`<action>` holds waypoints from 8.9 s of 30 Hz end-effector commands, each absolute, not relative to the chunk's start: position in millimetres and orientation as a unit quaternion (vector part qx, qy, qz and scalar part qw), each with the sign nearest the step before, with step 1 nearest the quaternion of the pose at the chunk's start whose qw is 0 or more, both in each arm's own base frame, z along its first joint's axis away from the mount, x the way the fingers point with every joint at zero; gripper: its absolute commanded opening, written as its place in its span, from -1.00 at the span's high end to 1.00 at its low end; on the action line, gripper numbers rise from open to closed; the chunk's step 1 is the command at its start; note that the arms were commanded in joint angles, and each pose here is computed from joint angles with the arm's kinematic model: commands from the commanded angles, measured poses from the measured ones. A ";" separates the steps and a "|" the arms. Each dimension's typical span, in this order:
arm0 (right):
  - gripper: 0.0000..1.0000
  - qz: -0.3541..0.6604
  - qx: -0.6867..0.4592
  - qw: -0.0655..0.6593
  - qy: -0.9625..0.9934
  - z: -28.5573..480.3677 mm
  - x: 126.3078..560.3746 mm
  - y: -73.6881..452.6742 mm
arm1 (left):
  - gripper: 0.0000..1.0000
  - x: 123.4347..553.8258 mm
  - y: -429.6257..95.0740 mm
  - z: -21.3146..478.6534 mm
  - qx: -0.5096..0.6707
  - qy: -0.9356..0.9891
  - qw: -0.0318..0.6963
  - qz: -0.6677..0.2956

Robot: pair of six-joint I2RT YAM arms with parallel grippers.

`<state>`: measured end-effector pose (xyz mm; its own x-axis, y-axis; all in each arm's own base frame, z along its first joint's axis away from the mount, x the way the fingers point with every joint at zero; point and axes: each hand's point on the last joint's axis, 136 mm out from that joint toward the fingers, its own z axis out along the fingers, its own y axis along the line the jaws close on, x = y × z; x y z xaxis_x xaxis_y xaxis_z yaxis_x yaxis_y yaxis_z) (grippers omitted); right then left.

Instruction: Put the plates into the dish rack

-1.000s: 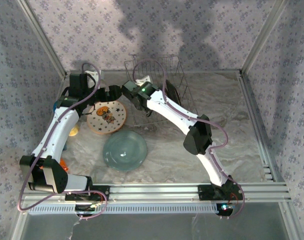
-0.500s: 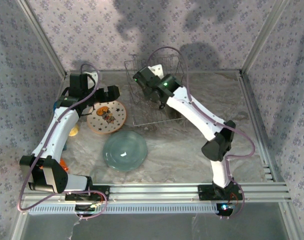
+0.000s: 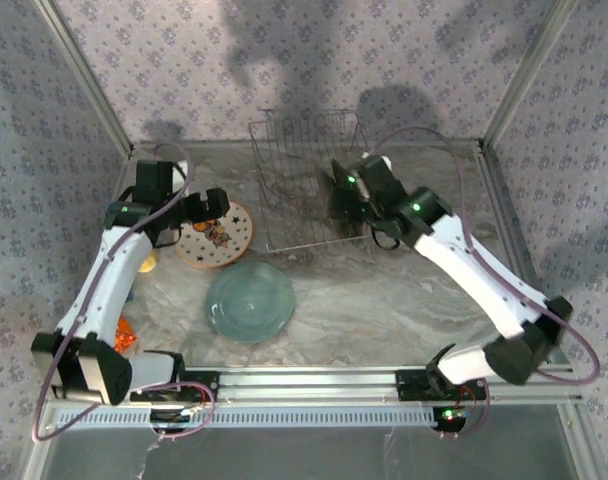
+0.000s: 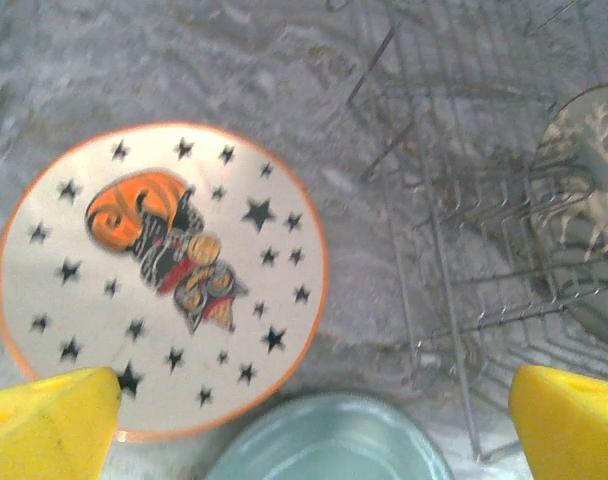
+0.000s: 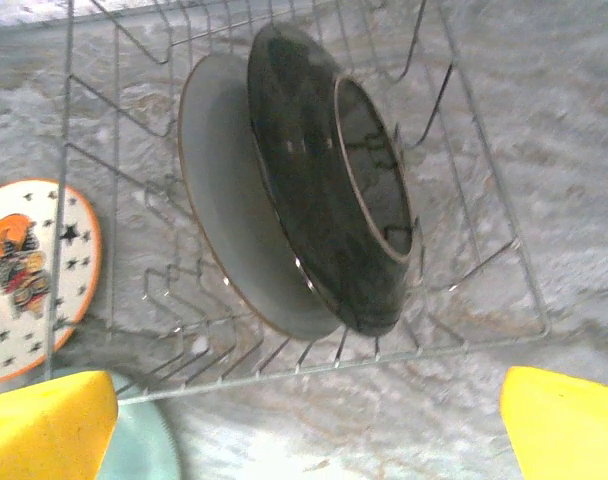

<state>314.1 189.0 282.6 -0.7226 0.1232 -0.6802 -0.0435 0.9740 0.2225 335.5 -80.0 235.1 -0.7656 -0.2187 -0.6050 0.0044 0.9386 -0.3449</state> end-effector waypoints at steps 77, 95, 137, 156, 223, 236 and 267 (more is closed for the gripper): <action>-0.88 0.436 0.023 0.177 0.882 72.2 205.3 367.0 | -0.99 256.5 -97.3 62.8 -0.141 0.940 0.233 -0.207; -0.83 0.445 0.022 0.171 0.879 69.0 205.4 373.7 | -0.99 251.6 -111.1 58.0 -0.133 0.942 0.225 -0.209; -0.23 0.483 0.010 0.177 0.858 101.9 205.5 367.8 | -0.99 249.7 -152.0 64.7 -0.109 0.940 0.228 -0.227; 0.10 0.483 0.005 0.155 0.862 88.3 202.8 385.1 | -0.99 246.9 -151.4 72.0 -0.113 0.937 0.234 -0.234; 1.00 0.470 -0.113 0.243 0.841 231.6 215.5 401.4 | -0.99 254.4 -86.9 242.3 -0.082 0.891 0.411 -0.175; 1.00 0.461 -0.120 0.329 0.815 328.2 245.3 363.5 | -0.99 276.9 -87.9 303.8 -0.053 0.876 0.449 -0.168; 1.00 -0.071 -0.039 0.573 0.815 410.4 335.4 287.5 | -0.99 350.9 -113.2 273.1 0.032 0.884 0.450 -0.126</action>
